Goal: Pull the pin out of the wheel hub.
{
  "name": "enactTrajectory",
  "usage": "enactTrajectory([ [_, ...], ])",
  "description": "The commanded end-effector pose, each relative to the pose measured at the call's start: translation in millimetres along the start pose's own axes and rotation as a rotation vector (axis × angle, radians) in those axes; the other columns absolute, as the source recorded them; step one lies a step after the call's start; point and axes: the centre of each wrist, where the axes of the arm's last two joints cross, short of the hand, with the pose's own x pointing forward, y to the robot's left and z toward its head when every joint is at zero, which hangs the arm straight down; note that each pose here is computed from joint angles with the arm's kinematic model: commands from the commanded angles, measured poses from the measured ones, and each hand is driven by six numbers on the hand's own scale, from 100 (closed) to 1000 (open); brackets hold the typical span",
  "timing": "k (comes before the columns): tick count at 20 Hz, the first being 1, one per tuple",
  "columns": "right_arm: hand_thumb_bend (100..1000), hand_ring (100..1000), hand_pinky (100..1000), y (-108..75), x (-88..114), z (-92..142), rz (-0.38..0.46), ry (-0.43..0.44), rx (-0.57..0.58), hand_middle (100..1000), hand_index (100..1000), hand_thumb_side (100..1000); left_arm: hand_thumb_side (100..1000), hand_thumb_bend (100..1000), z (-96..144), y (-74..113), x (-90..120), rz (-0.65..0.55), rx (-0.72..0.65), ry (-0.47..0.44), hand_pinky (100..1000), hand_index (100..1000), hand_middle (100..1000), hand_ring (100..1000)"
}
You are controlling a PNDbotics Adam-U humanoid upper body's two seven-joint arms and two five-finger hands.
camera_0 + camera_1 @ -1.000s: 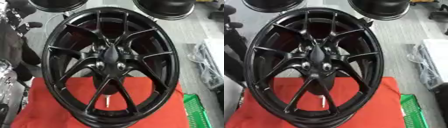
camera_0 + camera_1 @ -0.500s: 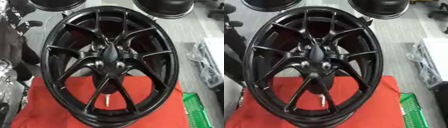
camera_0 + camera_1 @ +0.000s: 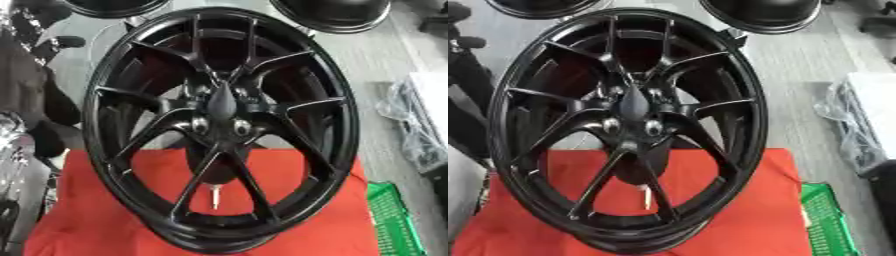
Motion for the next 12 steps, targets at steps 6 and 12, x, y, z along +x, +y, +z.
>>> enactTrajectory([
  [6, 100, 921, 860, -2.3, 28, -12, -0.156, 0.037, -0.059, 867, 955, 689, 699, 100, -4, 0.6, 10, -0.01, -0.014, -0.036, 616, 673, 600, 801],
  [12, 100, 818, 772, 2.6, 39, -13, -0.339, 0.041, -0.081, 758, 880, 647, 700, 100, -3, 0.3, 10, -0.012, -0.017, -0.032, 616, 673, 600, 801],
])
